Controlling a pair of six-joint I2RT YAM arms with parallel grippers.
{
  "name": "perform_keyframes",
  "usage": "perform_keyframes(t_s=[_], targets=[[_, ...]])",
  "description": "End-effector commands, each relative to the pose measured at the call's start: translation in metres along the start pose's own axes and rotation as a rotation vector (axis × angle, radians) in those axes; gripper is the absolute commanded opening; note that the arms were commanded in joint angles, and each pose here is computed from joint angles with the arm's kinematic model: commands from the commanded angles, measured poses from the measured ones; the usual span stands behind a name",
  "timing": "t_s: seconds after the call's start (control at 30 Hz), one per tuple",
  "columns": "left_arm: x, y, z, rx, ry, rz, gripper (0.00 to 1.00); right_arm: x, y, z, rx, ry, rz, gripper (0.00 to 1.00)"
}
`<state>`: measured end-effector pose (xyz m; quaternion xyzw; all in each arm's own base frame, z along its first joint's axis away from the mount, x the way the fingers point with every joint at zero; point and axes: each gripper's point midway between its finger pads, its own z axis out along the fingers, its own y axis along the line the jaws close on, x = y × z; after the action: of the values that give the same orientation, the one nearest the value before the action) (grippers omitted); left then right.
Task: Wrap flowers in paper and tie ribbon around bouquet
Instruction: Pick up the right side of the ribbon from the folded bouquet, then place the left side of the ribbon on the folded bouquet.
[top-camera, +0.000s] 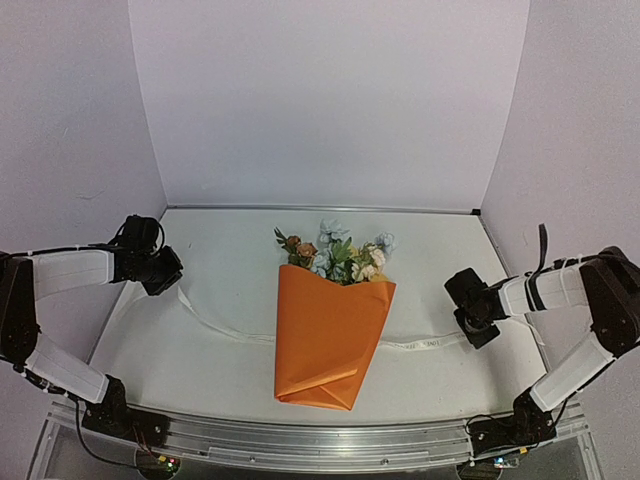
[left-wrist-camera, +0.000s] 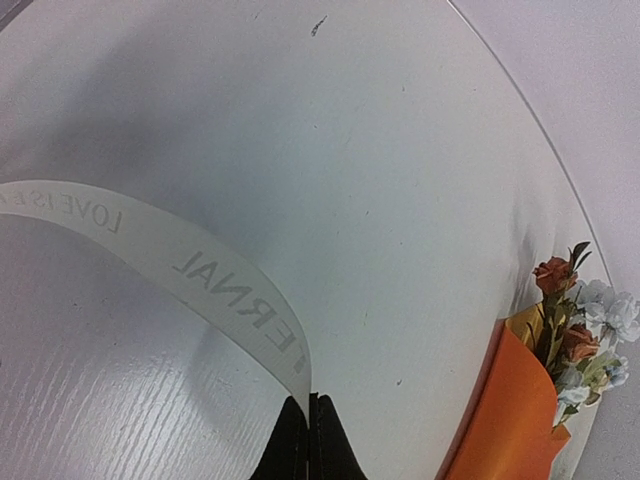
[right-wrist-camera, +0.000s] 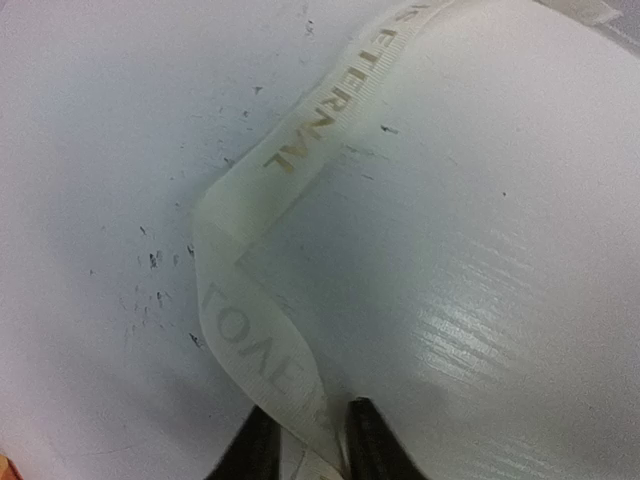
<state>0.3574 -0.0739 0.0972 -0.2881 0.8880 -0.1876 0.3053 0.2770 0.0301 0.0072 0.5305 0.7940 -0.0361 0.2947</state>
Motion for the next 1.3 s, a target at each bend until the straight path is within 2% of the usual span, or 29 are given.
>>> perform_keyframes(t_s=[0.0,0.07,0.2,0.4,0.5,0.6,0.67,0.73,0.83,0.9,1.13,1.27], targets=[[-0.019,-0.025,-0.007,0.091,-0.052,0.027,0.00,0.003,0.009,0.002,-0.003,0.029,-0.035,0.09],[-0.018,-0.036,-0.008,0.146,-0.042,0.042,0.00,0.002,0.019,-0.003,-0.032,0.028,-0.074,0.00],[-0.010,-0.070,-0.016,0.309,-0.025,0.088,0.00,-0.009,0.046,-0.031,-0.155,0.000,-0.135,0.00],[0.023,-0.164,-0.041,0.577,-0.028,0.286,0.00,-0.003,0.089,-0.076,-0.386,0.020,-0.244,0.00],[0.068,-0.217,-0.062,0.744,0.010,0.416,0.00,0.009,0.101,-0.085,-0.466,0.067,-0.265,0.00],[0.135,-0.263,-0.082,0.890,0.085,0.604,0.00,0.019,0.109,-0.090,-0.514,0.116,-0.282,0.00],[0.192,-0.288,-0.090,0.964,0.179,0.763,0.00,0.022,0.112,-0.091,-0.533,0.130,-0.290,0.00],[0.256,-0.299,-0.092,1.006,0.285,0.930,0.00,0.023,0.112,-0.092,-0.545,0.135,-0.294,0.00],[0.322,-0.298,-0.088,1.003,0.390,1.118,0.00,0.025,0.115,-0.093,-0.557,0.146,-0.306,0.00],[0.347,-0.291,-0.083,0.987,0.451,1.187,0.00,0.028,0.120,-0.094,-0.566,0.161,-0.322,0.00],[0.379,-0.273,-0.074,0.939,0.525,1.334,0.00,0.040,0.160,-0.103,-0.653,0.278,-0.371,0.00],[0.383,-0.270,-0.061,0.909,0.525,1.348,0.03,0.054,0.187,-0.117,-0.725,0.360,-0.411,0.00]])
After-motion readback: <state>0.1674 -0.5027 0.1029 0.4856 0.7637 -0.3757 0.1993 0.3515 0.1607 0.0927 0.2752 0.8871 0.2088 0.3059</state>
